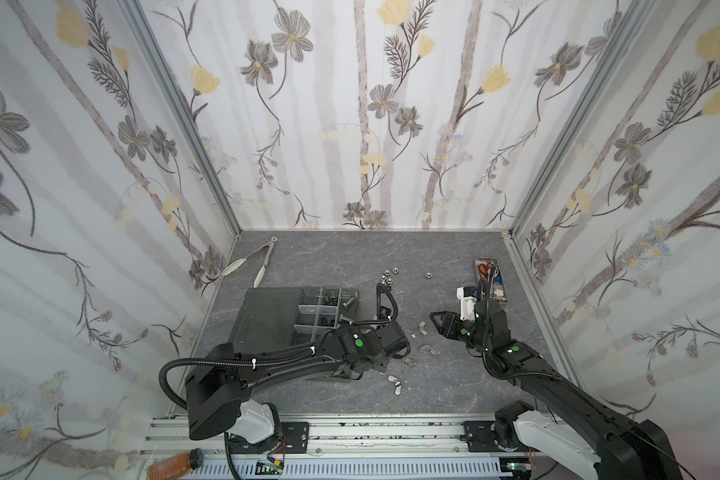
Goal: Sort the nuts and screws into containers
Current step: 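Withdraw the right gripper while the left gripper reaches toward a black nut, then lower the left gripper around the black nut and close on it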
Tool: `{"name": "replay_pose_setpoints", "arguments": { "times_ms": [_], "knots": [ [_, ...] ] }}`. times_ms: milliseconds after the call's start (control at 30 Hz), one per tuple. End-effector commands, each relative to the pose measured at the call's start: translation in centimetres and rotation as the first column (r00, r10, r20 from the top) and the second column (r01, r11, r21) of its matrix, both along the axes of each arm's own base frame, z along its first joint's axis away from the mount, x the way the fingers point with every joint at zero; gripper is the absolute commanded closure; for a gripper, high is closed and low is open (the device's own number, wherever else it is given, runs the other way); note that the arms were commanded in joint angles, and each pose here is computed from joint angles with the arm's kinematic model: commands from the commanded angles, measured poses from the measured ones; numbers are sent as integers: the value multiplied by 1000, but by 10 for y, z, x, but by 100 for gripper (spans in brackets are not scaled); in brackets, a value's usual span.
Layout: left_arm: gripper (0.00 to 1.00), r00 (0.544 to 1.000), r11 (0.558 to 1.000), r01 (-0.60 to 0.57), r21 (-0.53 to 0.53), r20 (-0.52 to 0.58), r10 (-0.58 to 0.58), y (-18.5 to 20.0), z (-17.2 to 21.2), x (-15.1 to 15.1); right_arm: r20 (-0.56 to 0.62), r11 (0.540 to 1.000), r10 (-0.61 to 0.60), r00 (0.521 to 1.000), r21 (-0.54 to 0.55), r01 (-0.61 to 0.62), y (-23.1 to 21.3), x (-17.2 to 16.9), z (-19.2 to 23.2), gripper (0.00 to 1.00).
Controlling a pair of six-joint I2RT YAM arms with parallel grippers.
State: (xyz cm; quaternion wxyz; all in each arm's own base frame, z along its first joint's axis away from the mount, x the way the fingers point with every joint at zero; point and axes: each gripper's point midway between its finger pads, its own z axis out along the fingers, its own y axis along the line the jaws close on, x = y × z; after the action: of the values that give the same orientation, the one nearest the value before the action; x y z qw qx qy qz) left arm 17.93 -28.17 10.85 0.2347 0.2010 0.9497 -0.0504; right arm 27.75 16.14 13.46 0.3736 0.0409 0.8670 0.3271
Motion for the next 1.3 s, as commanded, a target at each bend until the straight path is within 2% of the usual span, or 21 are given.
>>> {"name": "replay_pose_setpoints", "arguments": {
  "times_ms": [0,233,533,767,1267],
  "knots": [
    [54,999,1000,-27,0,-46,27,1,-13,-6,32,999,9,999,33,-10,4,3,8,50],
    [49,995,998,-23,54,-91,28,7,-41,-12,31,999,2,1000,37,-3,3,5,8,50],
    [39,991,998,-24,61,-128,31,6,-63,-17,17,999,-7,1000,33,6,1,7,2,50],
    [40,988,997,-25,74,-148,36,6,-76,-18,10,999,-7,1000,33,7,2,9,-1,50],
    [50,983,997,-43,69,-177,55,8,-91,-12,-5,1000,-5,1000,29,5,3,11,-4,50]
  ]
}}
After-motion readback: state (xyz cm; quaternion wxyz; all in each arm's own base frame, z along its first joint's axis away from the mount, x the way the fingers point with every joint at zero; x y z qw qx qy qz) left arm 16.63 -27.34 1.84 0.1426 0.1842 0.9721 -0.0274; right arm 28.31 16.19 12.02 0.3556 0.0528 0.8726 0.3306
